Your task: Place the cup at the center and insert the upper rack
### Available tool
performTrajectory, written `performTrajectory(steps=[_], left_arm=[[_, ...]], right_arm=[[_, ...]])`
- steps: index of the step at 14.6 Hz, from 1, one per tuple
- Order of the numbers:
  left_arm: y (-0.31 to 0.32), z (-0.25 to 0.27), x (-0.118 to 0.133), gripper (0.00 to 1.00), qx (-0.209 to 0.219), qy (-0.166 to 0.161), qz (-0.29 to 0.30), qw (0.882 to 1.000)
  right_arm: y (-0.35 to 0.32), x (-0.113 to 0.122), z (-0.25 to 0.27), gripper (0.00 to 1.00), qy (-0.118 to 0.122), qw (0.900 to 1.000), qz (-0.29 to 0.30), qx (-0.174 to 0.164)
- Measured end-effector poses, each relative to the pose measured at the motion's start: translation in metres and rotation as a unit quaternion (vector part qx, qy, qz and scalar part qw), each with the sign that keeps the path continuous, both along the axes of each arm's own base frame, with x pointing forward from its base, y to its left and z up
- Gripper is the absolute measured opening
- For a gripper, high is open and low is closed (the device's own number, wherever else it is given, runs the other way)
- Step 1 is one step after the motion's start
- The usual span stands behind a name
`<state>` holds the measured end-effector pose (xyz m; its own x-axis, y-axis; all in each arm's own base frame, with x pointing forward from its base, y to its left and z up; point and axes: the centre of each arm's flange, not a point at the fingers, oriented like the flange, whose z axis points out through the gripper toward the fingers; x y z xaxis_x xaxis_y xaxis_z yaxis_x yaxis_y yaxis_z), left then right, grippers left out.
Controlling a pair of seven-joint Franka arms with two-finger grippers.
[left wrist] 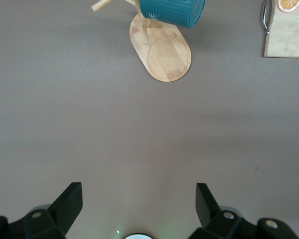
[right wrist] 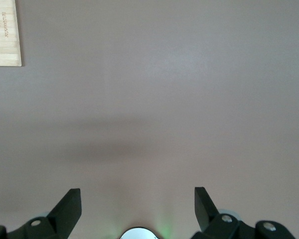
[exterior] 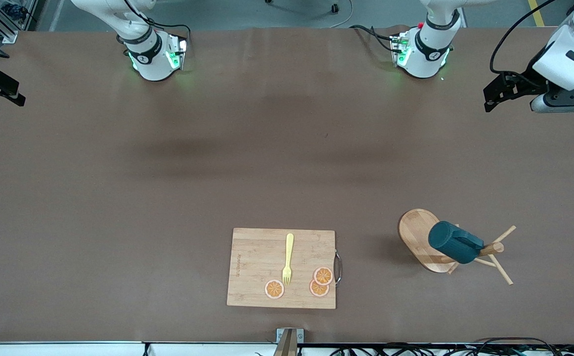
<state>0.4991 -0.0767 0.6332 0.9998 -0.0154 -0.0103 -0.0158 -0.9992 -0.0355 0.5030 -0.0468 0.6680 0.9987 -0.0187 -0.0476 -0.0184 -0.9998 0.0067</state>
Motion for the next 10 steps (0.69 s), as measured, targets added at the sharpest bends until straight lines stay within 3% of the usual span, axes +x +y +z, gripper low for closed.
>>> performTrajectory(steps=[10], left_arm=[[-0.0001, -0.0002, 0.0013, 1.00, -0.001, 0.001, 0.000, 1.000]], right_arm=[[-0.0004, 0.0000, 0.0000, 1.00, 0.000, 1.000, 0.000, 0.000]])
